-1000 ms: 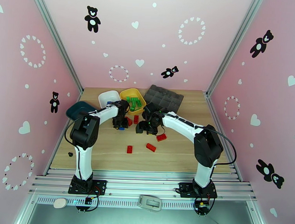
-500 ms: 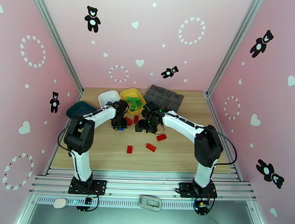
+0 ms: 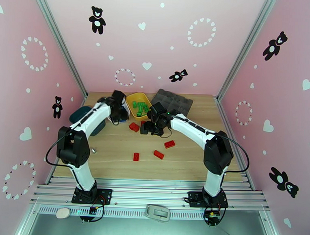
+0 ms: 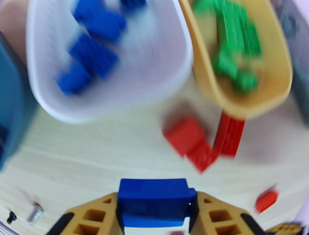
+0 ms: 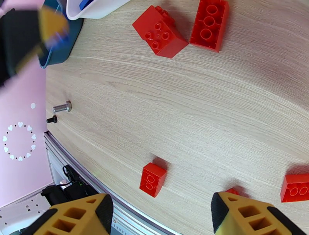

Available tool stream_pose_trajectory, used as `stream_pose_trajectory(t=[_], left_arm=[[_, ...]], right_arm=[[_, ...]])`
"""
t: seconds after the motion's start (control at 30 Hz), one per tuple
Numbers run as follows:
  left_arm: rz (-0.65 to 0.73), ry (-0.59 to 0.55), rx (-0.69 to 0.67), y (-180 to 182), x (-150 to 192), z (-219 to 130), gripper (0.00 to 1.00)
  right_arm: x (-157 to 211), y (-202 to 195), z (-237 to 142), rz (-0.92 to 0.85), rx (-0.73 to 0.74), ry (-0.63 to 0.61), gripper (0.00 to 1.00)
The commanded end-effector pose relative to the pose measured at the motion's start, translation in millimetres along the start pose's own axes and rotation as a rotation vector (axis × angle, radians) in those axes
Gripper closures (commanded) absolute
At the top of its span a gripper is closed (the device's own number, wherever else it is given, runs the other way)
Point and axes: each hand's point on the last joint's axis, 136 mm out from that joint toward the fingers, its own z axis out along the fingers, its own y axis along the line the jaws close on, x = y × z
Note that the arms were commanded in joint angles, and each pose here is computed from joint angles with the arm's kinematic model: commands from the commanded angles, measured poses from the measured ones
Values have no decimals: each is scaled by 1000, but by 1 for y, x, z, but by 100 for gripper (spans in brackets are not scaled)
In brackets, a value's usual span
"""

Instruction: Sort the legos into containers by color

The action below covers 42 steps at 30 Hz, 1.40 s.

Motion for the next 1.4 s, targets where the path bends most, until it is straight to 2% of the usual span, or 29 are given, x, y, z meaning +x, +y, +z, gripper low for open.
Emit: stream_pose_trajectory(t=[0.0, 0.2, 0.27, 0.33, 0.43, 0.5, 0.7, 0.87, 1.17, 1.37], left_arm=[[-32, 31, -66, 15, -17, 10, 62], [-49, 45, -86, 12, -53, 32, 60], [-52, 55, -86, 9, -59, 41, 56], [-54, 64, -71, 4, -64, 48, 48], [-59, 43, -41, -3, -72, 44, 34], [-57, 26, -31, -6, -75, 37, 28], [-50, 11, -28, -3, -63, 13, 25], [-33, 38, -13, -7, -15, -2, 23], [24, 149, -37, -14, 107, -5, 20], [63, 217, -38, -19, 174, -5, 19]], right_arm=[[-2, -1, -2, -6, 16, 7, 29], [-1, -2, -7, -4, 24, 1, 29], [0, -1, -9, -6, 26, -3, 29], [0, -2, -12, -7, 32, -6, 29], [2, -5, -14, -9, 47, -7, 29], [2, -7, -16, -12, 55, -9, 28], [4, -14, -13, -10, 79, -1, 28], [8, -29, -8, 4, 142, 21, 28], [24, -50, 1, 40, 197, 56, 27], [40, -62, 1, 51, 217, 68, 23]])
